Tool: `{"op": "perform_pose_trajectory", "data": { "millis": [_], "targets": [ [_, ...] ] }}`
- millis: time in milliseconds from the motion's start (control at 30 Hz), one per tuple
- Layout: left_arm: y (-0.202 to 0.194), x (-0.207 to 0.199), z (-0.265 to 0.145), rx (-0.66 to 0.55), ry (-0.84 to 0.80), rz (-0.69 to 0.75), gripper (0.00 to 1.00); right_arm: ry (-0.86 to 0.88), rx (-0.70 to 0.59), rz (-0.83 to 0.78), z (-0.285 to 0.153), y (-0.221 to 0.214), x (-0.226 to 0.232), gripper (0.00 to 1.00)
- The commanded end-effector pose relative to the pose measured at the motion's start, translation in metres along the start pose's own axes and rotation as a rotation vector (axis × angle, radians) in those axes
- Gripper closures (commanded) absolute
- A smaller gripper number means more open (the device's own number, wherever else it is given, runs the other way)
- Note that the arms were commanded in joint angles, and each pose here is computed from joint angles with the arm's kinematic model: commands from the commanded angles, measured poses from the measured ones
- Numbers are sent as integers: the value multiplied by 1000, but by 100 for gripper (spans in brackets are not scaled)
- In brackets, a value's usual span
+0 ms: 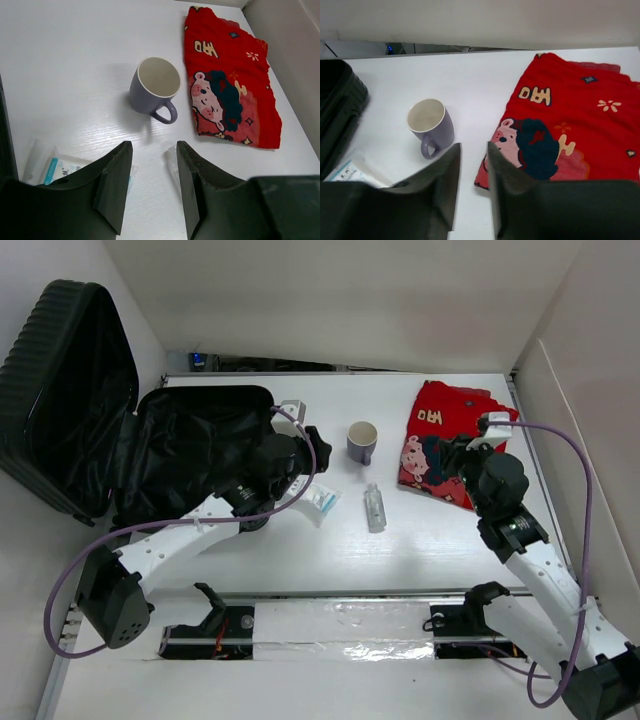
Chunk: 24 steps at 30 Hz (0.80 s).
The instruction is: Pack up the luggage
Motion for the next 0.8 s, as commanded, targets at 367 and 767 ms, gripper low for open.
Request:
{"op": "perform_pose_trajectory", "data": {
  "millis": [367, 767],
  "targets": [
    [-37, -12, -6, 11, 144, 185, 100, 127, -97, 8, 4, 7, 11, 100],
    [-83, 22, 26, 206, 354, 279, 53, 127, -110, 19, 2, 5, 11, 78]
  ]
}}
Point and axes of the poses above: each gripper's point midway between its finger pads, its own z axis out along the fingers, its own x axis along the line the jaws close on, y = z × x, the point moved 9 cm from there along -z, back along the fingers, and after that the axes turned 12 degrees about -z, right-handed, at the moved point
